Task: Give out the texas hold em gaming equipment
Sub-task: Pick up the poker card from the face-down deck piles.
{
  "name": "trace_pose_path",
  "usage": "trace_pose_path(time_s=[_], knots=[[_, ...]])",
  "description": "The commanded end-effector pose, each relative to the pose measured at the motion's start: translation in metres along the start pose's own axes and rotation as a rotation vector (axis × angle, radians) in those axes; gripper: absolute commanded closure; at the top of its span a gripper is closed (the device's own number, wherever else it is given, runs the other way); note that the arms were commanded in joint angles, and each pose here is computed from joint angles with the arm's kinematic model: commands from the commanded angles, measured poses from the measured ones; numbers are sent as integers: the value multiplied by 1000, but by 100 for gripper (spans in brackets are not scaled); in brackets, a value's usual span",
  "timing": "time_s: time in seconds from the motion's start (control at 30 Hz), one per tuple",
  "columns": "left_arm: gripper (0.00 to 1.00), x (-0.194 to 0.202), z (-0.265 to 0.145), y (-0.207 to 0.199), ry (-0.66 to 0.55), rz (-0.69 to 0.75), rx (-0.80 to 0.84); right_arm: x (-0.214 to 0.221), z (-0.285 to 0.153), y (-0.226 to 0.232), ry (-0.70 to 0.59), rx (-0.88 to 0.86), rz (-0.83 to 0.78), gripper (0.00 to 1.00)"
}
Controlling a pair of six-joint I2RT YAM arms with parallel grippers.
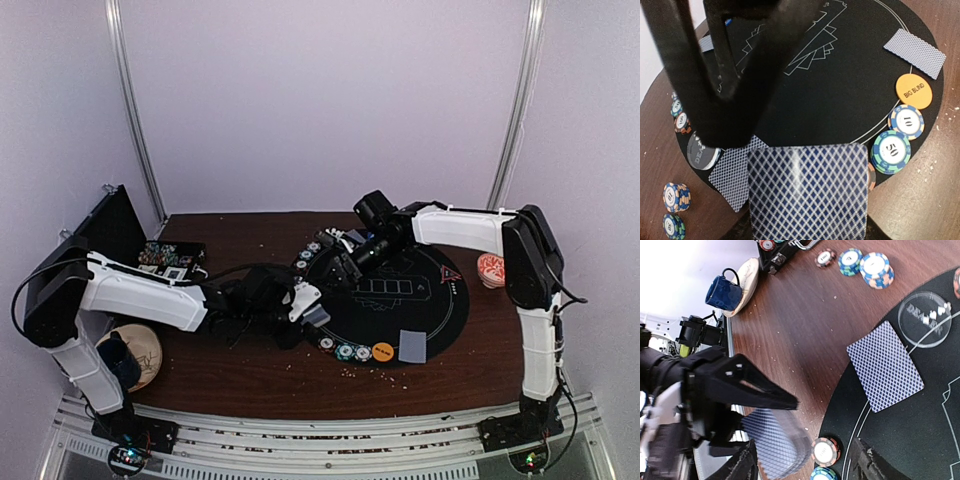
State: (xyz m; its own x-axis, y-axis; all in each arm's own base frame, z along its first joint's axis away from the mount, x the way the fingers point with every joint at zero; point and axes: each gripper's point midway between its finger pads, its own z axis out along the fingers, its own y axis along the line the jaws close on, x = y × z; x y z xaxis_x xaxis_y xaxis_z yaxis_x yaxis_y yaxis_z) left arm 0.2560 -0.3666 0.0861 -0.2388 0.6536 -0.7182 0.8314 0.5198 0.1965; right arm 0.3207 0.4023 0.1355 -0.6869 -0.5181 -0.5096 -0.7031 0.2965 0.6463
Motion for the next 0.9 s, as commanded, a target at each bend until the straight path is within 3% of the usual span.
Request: trace_pose_path(time_s=[0.0,0.57,0.67,0.87], knots=[[86,-29,-16,2,-112,5,-10,7,10,-2,9,-25,19,36],[86,-31,-17,-2,-121,10,2,33,48,2,93,-86,40,36],[86,-31,-17,-2,-121,12,5,32,49,-2,87,-64,40,39],[86,-31,-17,-2,-122,12,2,35,45,-18,92,4,50,59]])
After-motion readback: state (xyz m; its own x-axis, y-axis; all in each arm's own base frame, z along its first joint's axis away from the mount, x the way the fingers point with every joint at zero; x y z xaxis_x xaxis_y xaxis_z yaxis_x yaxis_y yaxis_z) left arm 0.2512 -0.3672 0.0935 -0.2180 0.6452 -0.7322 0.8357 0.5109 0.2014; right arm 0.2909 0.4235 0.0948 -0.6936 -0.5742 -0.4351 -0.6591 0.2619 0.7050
